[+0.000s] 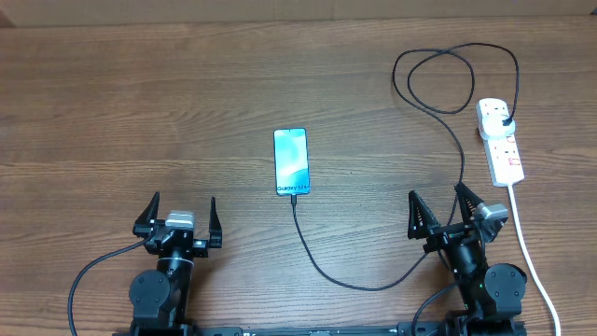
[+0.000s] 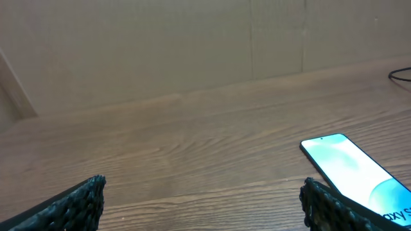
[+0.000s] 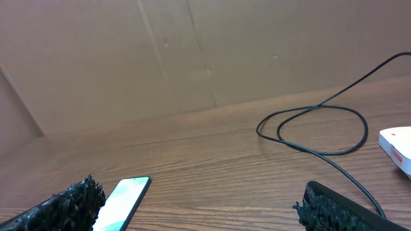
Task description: Plug charger to phone and switch on socket
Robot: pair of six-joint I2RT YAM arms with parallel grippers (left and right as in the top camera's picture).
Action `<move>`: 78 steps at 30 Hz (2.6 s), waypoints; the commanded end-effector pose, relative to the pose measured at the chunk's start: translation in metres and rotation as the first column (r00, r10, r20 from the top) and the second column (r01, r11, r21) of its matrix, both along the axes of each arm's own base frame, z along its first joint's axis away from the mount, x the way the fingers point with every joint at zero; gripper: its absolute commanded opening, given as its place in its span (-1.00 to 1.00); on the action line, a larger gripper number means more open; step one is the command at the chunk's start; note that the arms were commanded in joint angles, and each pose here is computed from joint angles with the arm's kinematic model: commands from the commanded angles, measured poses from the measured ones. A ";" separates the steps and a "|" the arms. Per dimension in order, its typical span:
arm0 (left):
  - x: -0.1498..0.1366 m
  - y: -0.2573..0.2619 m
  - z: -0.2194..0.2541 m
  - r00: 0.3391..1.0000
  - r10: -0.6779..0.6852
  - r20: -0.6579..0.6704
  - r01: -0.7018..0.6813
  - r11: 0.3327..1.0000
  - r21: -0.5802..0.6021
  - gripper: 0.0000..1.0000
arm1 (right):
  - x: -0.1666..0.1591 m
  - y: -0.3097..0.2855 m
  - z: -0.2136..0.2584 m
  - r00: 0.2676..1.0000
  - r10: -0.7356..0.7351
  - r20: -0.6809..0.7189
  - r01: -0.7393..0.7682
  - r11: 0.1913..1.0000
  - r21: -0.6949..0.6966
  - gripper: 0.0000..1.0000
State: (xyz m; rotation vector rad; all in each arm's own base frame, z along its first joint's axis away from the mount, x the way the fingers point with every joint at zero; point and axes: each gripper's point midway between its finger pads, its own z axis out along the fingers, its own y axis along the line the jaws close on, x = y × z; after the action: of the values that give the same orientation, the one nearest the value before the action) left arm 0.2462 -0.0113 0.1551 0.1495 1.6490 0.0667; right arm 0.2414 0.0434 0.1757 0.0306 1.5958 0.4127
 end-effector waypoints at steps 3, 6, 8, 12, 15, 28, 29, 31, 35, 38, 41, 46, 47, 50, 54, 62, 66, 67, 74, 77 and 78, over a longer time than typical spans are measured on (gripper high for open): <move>0.000 0.001 0.001 1.000 0.007 0.008 -0.007 1.000 0.016 0.99 | 0.000 0.001 -0.001 1.000 0.005 0.007 -0.005 1.000 -0.003 1.00; 0.000 0.001 0.001 1.000 0.007 0.008 -0.007 1.000 0.016 1.00 | 0.000 0.001 -0.001 1.000 0.005 0.007 -0.005 1.000 -0.003 1.00; 0.000 0.001 0.001 1.000 0.007 0.008 -0.007 1.000 0.016 0.99 | 0.000 0.001 -0.001 1.000 0.005 0.007 -0.005 1.000 -0.003 1.00; 0.000 0.001 0.001 1.000 0.007 0.008 -0.007 1.000 0.016 1.00 | 0.000 0.001 -0.001 1.000 0.005 0.007 -0.005 1.000 -0.003 1.00; 0.000 0.001 0.001 1.000 0.007 0.008 -0.007 1.000 0.016 1.00 | 0.000 0.001 -0.001 1.000 0.005 0.007 -0.005 1.000 -0.003 1.00; 0.000 0.001 0.001 1.000 0.007 0.008 -0.007 1.000 0.016 1.00 | 0.000 0.001 -0.001 1.000 0.005 0.006 -0.005 1.000 -0.003 1.00; 0.000 0.001 0.001 1.000 0.007 0.008 -0.007 1.000 0.016 0.99 | 0.000 0.001 -0.001 1.000 0.005 0.006 -0.005 1.000 -0.003 1.00; 0.000 0.001 0.001 1.000 0.007 0.008 -0.007 1.000 0.016 1.00 | 0.000 0.001 -0.001 1.000 0.005 0.006 -0.005 1.000 -0.003 1.00; 0.000 0.001 0.001 1.000 0.007 0.008 -0.007 1.000 0.016 0.99 | 0.000 0.001 -0.001 1.000 0.005 0.006 -0.005 1.000 -0.003 1.00; 0.000 0.001 0.001 1.000 0.007 0.008 -0.007 1.000 0.016 1.00 | 0.000 0.001 -0.001 1.000 0.005 0.006 -0.005 1.000 -0.003 0.99; 0.000 0.001 0.001 1.000 0.007 0.008 -0.007 1.000 0.016 0.99 | 0.000 0.001 -0.001 1.000 0.005 0.006 -0.005 1.000 -0.003 1.00; 0.000 0.001 0.001 1.000 0.007 0.008 -0.007 1.000 0.016 1.00 | 0.000 0.001 -0.001 1.000 0.005 0.006 -0.005 1.000 -0.003 1.00; 0.000 0.001 0.001 1.000 0.007 0.008 -0.007 1.000 0.016 1.00 | 0.000 0.001 -0.001 1.000 0.005 0.006 -0.005 1.000 -0.003 1.00; 0.000 0.001 0.001 1.000 0.007 0.008 -0.007 1.000 0.016 0.99 | 0.000 0.001 -0.001 1.000 0.005 0.006 -0.005 1.000 -0.003 1.00; 0.000 0.001 0.001 1.000 0.007 0.008 -0.007 1.000 0.016 0.99 | 0.000 0.001 -0.001 1.000 0.005 0.006 -0.005 1.000 -0.003 1.00; 0.000 0.002 0.001 1.000 0.007 0.008 -0.008 1.000 0.016 0.99 | 0.000 0.001 -0.001 1.000 0.005 0.006 -0.005 1.000 -0.003 1.00; 0.000 0.001 0.001 1.000 0.007 0.008 -0.007 1.000 0.016 0.99 | 0.000 0.001 -0.001 1.000 0.005 0.007 -0.005 1.000 -0.003 1.00; 0.000 0.001 0.001 1.000 0.007 0.008 -0.007 1.000 0.016 0.99 | 0.000 0.001 -0.001 1.000 0.005 0.006 -0.005 1.000 -0.003 1.00; 0.000 0.001 0.001 1.000 0.007 0.008 -0.007 1.000 0.016 0.99 | 0.000 0.001 -0.001 1.000 0.005 0.006 -0.005 1.000 -0.003 1.00; 0.000 0.001 0.001 1.000 0.007 0.008 -0.007 1.000 0.016 0.99 | 0.000 0.001 -0.001 1.000 0.005 0.006 -0.005 1.000 -0.003 0.99; 0.000 0.001 0.001 1.000 0.007 0.008 -0.007 1.000 0.016 0.99 | 0.000 0.001 -0.001 1.000 0.005 0.007 -0.005 1.000 -0.003 1.00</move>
State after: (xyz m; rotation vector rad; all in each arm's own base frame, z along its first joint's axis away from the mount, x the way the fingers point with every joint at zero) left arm 0.2462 -0.0113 0.1551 0.1495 1.6490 0.0667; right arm 0.2414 0.0434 0.1757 0.0306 1.5958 0.4133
